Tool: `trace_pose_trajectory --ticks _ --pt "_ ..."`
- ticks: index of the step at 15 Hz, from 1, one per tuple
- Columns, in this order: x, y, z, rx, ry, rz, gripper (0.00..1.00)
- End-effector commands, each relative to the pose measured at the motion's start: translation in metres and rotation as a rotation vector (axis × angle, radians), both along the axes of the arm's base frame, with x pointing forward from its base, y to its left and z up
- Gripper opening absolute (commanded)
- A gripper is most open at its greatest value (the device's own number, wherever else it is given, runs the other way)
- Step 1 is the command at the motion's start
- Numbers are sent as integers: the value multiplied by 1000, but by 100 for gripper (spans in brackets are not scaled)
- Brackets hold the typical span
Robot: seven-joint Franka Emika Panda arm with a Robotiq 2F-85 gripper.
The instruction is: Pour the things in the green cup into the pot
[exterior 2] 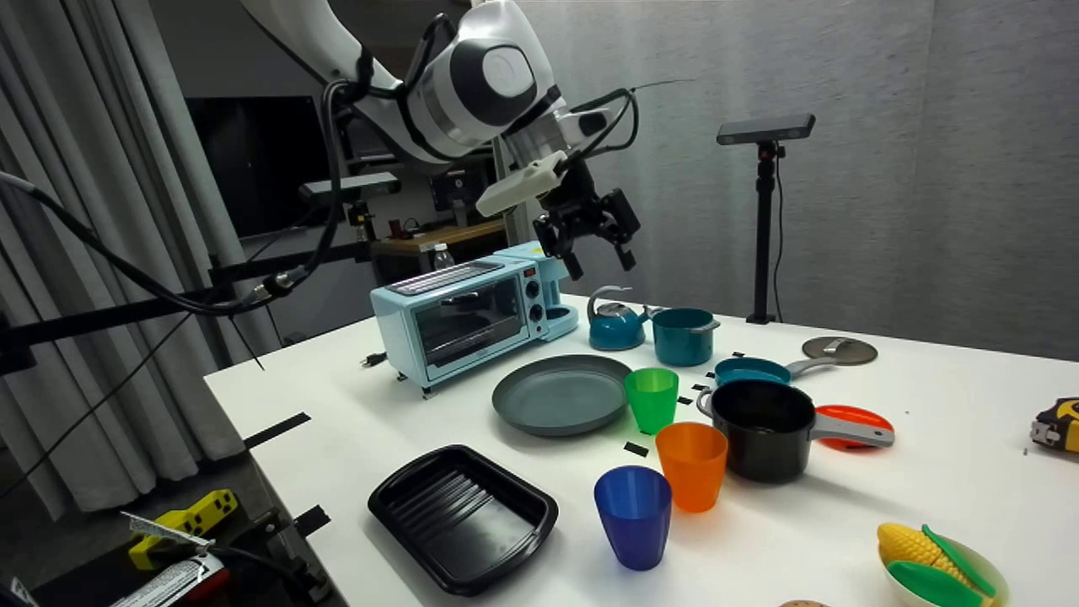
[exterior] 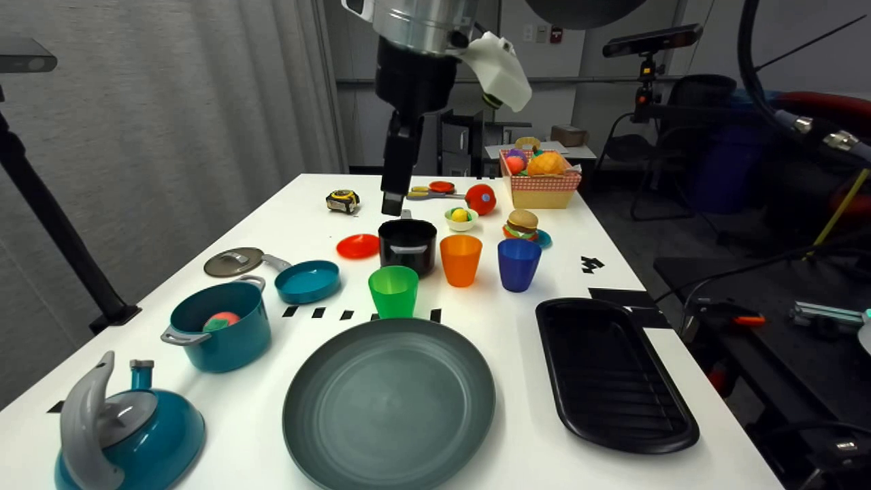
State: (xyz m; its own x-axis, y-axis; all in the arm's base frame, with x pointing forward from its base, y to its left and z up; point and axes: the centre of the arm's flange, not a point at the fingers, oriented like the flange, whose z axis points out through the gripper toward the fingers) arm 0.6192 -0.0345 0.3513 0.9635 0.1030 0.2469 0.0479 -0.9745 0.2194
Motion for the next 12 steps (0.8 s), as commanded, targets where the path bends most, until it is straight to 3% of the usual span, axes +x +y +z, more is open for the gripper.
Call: trace_pose_trajectory --ticks 1,2,3,12 --pt "-25 5 12 -30 -26 15 100" --pt "-27 5 13 -34 -29 10 100" --pt "-9 1 6 -22 -2 14 100" --pt "-13 1 7 -27 -2 12 100"
